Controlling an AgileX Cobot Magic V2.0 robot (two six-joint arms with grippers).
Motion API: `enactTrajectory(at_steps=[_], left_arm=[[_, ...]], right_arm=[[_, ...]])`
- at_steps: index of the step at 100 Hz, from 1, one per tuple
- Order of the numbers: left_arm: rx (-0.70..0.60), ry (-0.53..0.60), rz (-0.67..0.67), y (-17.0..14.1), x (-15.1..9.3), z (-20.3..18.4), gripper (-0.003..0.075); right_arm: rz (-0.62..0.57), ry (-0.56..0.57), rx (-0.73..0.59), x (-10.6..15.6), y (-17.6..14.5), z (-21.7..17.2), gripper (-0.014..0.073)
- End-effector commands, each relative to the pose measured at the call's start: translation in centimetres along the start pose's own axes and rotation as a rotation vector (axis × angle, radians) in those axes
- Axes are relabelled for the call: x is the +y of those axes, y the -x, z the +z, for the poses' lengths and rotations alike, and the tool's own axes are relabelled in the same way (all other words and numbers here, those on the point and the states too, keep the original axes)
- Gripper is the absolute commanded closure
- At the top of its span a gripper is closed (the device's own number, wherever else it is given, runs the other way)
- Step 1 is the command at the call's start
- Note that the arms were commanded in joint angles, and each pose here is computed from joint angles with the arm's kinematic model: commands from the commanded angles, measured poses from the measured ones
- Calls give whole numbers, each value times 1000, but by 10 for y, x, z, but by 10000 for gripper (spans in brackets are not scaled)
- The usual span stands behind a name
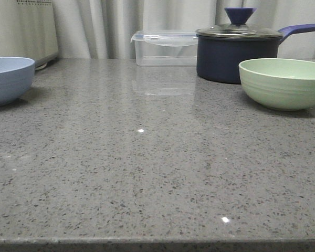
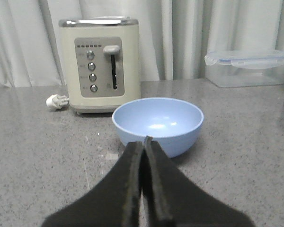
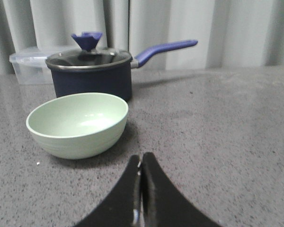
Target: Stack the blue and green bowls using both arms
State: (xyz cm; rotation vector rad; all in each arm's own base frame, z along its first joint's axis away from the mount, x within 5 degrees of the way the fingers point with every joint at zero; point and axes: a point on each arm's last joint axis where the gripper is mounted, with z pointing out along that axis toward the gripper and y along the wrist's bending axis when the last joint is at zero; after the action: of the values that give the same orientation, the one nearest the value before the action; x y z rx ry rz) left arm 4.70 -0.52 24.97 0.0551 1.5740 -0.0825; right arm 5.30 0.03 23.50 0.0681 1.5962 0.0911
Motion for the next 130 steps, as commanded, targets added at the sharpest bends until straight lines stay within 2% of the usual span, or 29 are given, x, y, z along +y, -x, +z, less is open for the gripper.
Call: enactTrajectory(at_steps=[1,24,38,45,54,62,69,78,83,112,130], left_arm=[[-58,-6,-21,34,-1,0,741],[-14,-10,-22,82,-2,16,740],[63,-14,-22,101,-2,33,715],[93,-15,-23,106,-2,41,636],[105,-13,-24,110,-2,51,481],[110,-11,-24,112,-2,58,352],[102,-9,-25,112,-2,61,295],[97,-9,-25,112,-2,61,293],[95,-9,-25,113,-2,62,294],[106,-8,-25,110,-1,62,294],[105,-8,-25,110,-1,63,294]], right_arm=[[-3,-2,-5,3,29,2,675],[-4,-19,112,6,64,22,674],[-4,-24,149,8,79,38,671],[-5,-26,168,8,84,45,649],[-5,-28,185,9,89,53,568],[-5,-30,203,9,91,58,435],[-5,-33,224,9,91,60,302],[-5,-36,236,9,91,59,162],[-5,-35,234,9,91,59,128],[6,-22,172,10,94,62,133],[5,-36,247,12,112,79,169]])
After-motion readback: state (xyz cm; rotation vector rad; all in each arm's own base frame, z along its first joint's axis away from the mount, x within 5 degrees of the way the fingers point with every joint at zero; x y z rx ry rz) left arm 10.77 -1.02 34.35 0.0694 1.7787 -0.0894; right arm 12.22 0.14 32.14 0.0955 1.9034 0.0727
